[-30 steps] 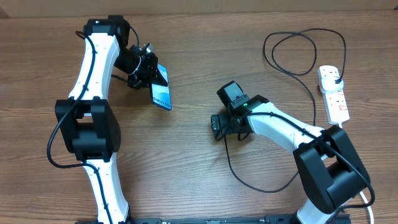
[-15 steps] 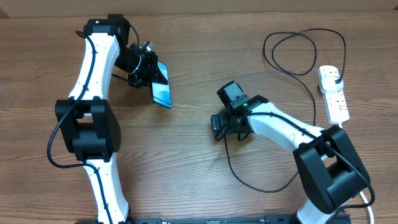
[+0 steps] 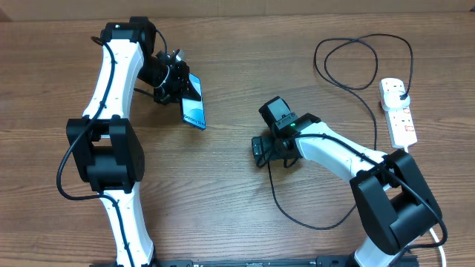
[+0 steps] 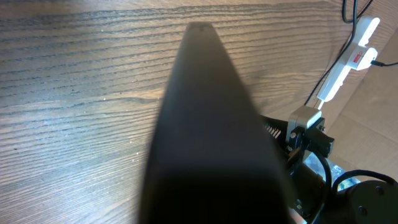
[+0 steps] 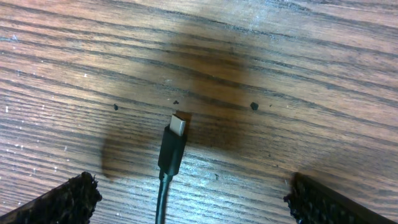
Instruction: Plug charger to phone and switch on socket
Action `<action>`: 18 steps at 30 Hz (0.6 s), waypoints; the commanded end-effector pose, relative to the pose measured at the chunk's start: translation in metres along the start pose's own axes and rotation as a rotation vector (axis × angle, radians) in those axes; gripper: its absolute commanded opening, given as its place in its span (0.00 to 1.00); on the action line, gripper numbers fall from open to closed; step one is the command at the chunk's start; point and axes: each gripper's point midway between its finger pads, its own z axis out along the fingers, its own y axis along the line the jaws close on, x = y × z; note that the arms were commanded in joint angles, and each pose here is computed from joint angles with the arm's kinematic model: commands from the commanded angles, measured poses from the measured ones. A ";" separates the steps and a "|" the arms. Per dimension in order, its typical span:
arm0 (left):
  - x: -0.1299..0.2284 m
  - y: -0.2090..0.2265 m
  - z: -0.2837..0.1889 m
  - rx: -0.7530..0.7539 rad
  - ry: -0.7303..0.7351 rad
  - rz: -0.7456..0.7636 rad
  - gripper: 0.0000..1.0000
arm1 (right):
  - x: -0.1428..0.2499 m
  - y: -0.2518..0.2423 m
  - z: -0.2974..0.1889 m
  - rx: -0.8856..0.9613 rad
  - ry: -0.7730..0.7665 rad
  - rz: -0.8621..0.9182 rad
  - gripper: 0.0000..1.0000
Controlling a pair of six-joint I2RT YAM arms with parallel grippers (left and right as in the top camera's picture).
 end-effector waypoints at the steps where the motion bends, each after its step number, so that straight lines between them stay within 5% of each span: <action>1: 0.000 -0.013 -0.005 0.030 -0.013 0.039 0.04 | 0.005 -0.001 0.004 -0.006 0.020 0.004 1.00; 18: 0.000 -0.013 -0.005 0.031 -0.015 0.018 0.04 | 0.005 -0.001 0.004 -0.006 0.020 0.004 1.00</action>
